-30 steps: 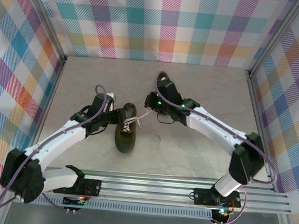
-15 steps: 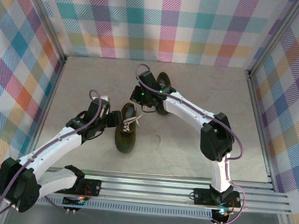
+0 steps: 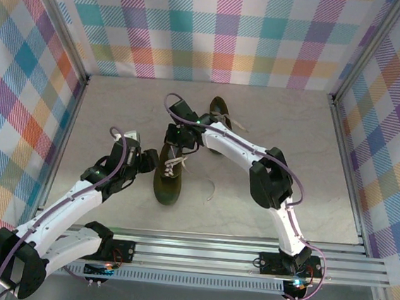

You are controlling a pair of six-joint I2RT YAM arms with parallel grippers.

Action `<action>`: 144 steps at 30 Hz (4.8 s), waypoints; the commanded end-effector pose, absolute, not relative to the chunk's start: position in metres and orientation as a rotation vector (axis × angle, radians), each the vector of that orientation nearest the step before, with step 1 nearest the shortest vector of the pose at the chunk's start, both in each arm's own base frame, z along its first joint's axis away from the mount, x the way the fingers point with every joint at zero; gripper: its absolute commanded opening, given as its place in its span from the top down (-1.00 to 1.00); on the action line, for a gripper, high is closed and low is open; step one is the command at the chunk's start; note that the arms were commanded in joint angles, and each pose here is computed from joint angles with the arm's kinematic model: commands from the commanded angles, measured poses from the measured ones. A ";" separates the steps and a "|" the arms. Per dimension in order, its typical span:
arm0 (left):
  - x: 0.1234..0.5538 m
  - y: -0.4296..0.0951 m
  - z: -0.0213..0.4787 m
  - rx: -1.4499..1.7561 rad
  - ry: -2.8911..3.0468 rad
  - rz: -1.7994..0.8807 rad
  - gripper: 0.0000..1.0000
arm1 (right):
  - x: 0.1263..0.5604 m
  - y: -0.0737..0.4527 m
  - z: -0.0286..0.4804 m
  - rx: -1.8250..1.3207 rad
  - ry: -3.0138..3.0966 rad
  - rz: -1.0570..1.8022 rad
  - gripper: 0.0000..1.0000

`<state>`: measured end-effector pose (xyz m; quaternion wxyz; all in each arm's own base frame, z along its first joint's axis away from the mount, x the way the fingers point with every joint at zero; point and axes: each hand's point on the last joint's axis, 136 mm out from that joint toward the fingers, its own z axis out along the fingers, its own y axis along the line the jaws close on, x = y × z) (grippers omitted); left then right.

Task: Tie the shoes

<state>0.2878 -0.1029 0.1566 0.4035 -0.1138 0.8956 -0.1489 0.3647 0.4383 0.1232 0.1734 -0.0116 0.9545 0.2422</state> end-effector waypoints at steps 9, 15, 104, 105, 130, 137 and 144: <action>0.289 -0.100 0.159 -0.315 2.236 -0.387 -0.27 | 0.343 0.428 0.134 -0.165 2.740 0.549 1.00; 0.288 -0.099 0.159 -0.314 2.234 -0.391 -0.27 | 0.341 0.431 0.146 -0.170 2.727 0.594 1.00; 0.296 -0.147 0.201 -0.122 2.132 -0.853 -0.77 | 0.250 0.369 0.140 -0.687 2.461 0.904 1.00; 0.294 -0.149 0.202 -0.087 2.118 -0.829 -0.79 | 0.249 0.366 0.149 -0.681 2.439 0.904 1.00; 0.287 -0.202 0.222 0.418 1.921 -0.616 -0.89 | 0.236 0.345 0.289 -0.703 2.177 0.963 1.00; 0.296 -0.219 0.226 0.501 1.919 -0.639 -0.65 | 0.226 0.346 0.302 -0.734 2.148 1.032 1.00; 0.316 -0.208 0.236 0.382 1.934 -0.554 1.00 | 0.238 0.322 0.295 -0.602 2.158 0.900 0.92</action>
